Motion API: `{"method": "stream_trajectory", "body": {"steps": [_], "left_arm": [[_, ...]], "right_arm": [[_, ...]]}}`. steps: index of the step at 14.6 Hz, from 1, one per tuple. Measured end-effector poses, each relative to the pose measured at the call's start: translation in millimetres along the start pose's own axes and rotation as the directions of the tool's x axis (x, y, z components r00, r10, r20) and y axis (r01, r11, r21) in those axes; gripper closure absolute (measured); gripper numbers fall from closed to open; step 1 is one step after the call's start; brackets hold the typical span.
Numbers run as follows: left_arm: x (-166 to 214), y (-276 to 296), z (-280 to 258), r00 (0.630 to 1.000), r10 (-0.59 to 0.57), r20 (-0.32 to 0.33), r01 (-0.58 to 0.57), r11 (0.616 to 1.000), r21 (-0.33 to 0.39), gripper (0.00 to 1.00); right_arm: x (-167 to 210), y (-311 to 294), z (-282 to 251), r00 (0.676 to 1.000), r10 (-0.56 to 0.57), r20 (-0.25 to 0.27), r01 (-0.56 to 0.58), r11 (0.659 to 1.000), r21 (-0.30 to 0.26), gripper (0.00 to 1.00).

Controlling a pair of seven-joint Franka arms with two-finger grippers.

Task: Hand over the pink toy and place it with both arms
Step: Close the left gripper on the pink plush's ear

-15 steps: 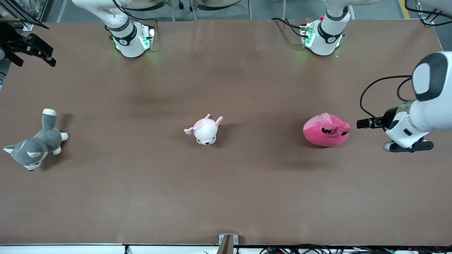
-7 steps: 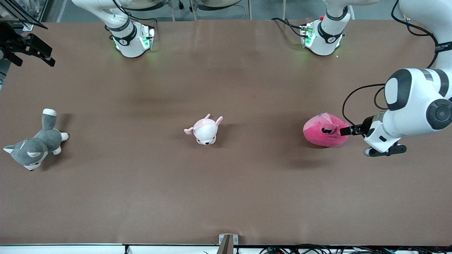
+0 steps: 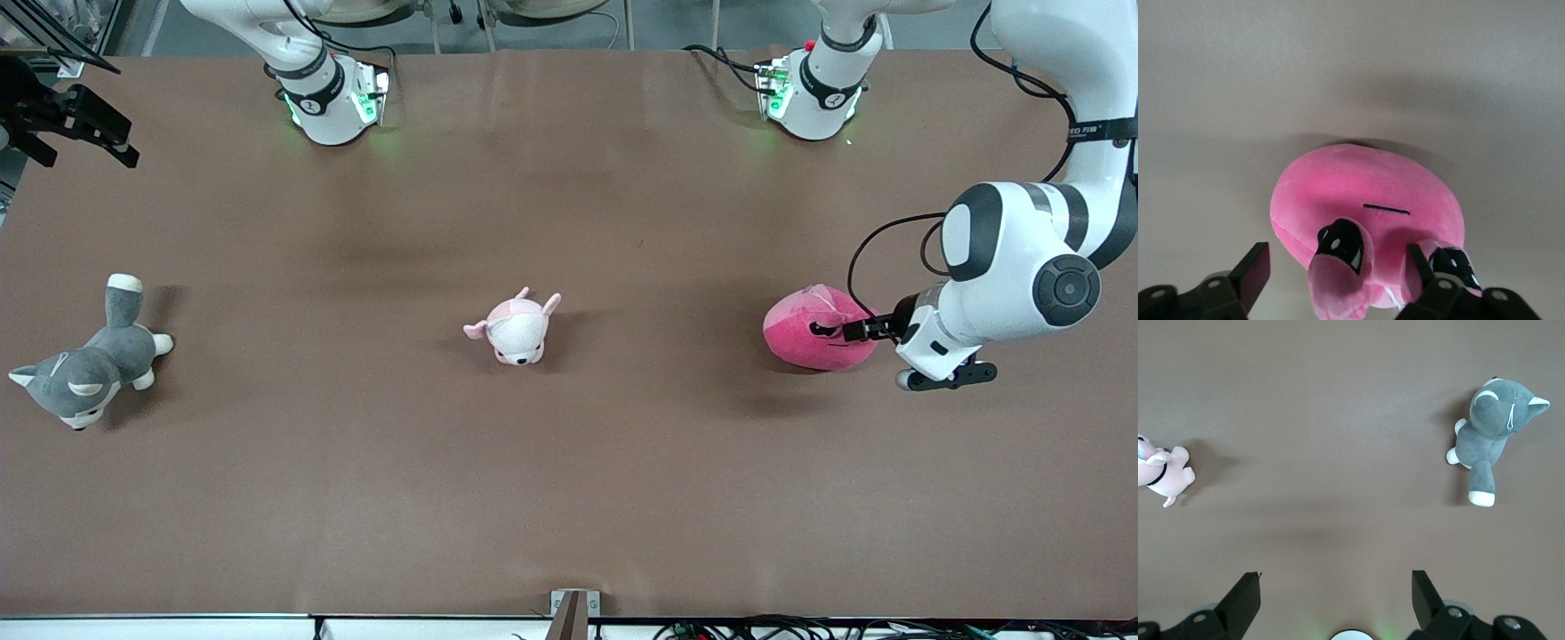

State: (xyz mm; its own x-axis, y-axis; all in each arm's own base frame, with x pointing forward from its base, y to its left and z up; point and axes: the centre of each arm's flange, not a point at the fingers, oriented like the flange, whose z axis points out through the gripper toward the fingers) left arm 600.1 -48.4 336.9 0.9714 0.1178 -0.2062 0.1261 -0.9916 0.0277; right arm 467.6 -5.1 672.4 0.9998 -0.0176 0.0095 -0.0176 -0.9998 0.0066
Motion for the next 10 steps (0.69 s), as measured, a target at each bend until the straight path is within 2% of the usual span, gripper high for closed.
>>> {"method": "stream_trajectory", "body": {"steps": [1,2,3,6,7,8,10], "left_arm": [[-0.5,-0.2,1.5,1.000,0.000,0.003,0.000,1.000,0.001,0.25],[-1.0,-0.5,2.8,1.000,-0.001,0.005,0.001,1.000,0.001,0.25],[-1.5,-0.9,4.2,1.000,-0.001,0.008,0.001,1.000,0.002,0.30],[-3.5,-1.8,9.4,1.000,-0.012,0.019,0.012,1.000,0.004,0.58],[-3.7,-1.8,9.9,1.000,-0.023,0.021,0.022,1.000,0.004,0.58],[-3.9,-1.7,10.0,0.999,-0.031,0.021,0.031,1.000,0.005,0.64],[-4.7,-1.5,9.1,0.999,-0.037,0.024,0.036,0.999,0.005,0.85]], "right_arm": [[0.0,0.0,0.0,1.000,0.000,0.000,0.000,1.000,0.000,0.00],[0.0,0.0,0.0,1.000,0.000,0.000,0.000,1.000,0.000,0.00],[0.0,0.0,0.0,1.000,0.000,0.000,0.000,1.000,0.000,0.00],[0.1,0.0,-0.1,1.000,0.000,-0.001,0.000,1.000,0.000,0.00],[0.2,0.0,-0.3,1.000,0.000,-0.002,0.000,1.000,0.000,0.00],[0.3,0.0,-0.7,1.000,0.000,-0.003,0.000,1.000,0.000,0.00],[1.7,0.0,-2.0,1.000,0.000,-0.006,0.000,1.000,0.000,0.00]]}}
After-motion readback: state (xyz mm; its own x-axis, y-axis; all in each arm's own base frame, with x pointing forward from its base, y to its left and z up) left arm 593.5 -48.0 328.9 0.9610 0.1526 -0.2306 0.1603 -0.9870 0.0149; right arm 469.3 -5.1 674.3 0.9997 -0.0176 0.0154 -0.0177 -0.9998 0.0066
